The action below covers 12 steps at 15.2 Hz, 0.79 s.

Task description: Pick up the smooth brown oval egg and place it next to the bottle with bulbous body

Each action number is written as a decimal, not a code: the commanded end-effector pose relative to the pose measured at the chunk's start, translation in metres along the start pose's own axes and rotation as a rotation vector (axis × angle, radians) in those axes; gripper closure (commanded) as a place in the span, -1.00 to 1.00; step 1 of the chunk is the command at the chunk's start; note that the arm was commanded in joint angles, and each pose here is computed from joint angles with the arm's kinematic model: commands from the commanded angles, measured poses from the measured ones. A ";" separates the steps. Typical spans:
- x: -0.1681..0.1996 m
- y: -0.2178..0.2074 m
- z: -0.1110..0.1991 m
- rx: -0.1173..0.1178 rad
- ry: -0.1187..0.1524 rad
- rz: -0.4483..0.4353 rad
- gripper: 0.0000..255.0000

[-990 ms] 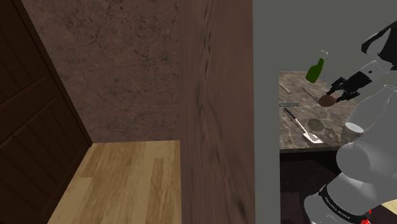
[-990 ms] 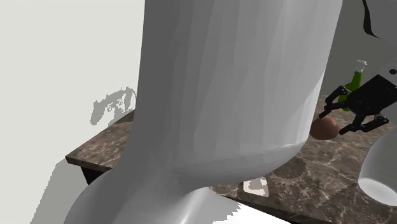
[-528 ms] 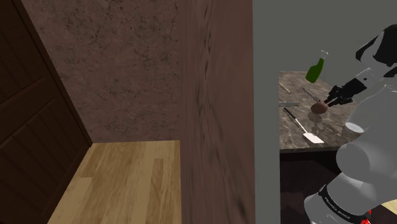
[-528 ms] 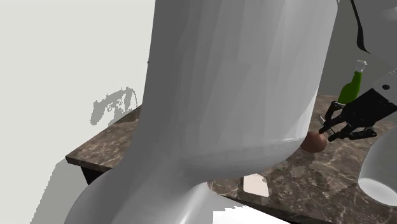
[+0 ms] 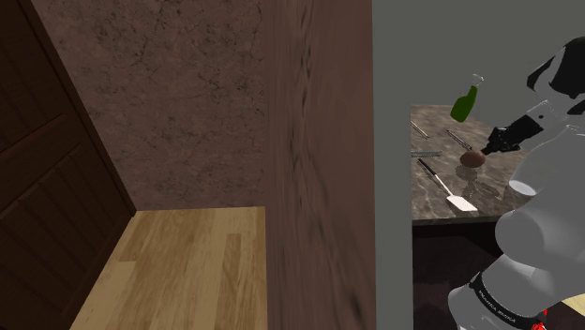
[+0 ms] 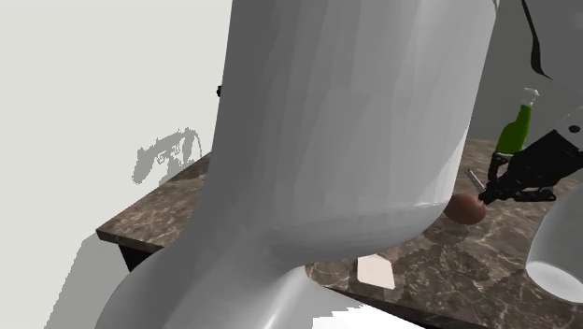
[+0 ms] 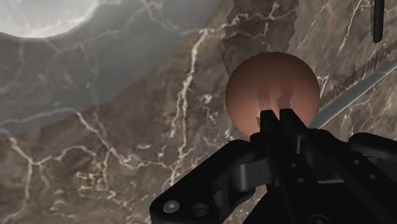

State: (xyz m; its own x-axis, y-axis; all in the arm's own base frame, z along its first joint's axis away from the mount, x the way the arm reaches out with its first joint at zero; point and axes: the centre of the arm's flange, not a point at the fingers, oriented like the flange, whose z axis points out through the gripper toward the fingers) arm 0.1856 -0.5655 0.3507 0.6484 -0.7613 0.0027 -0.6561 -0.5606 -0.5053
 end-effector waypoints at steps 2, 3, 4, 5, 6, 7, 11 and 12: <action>-0.002 0.001 0.022 0.011 -0.042 0.005 1.00; -0.002 0.001 0.020 0.011 -0.042 0.005 -1.00; -0.002 -0.002 0.022 0.010 -0.042 0.005 -1.00; -0.002 0.000 0.023 0.011 -0.042 0.005 -1.00; -0.002 0.002 0.023 0.011 -0.042 0.005 -1.00; -0.002 0.002 0.023 0.011 -0.042 0.005 -1.00; 0.000 0.001 -0.018 0.011 -0.042 0.005 -1.00; 0.000 0.001 -0.028 0.011 -0.042 0.005 -1.00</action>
State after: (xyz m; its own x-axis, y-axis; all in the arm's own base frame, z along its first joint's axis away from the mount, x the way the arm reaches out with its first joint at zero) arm 0.1776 -0.5712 0.3659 0.6601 -0.7503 -0.0348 -0.6556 -0.5530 -0.5142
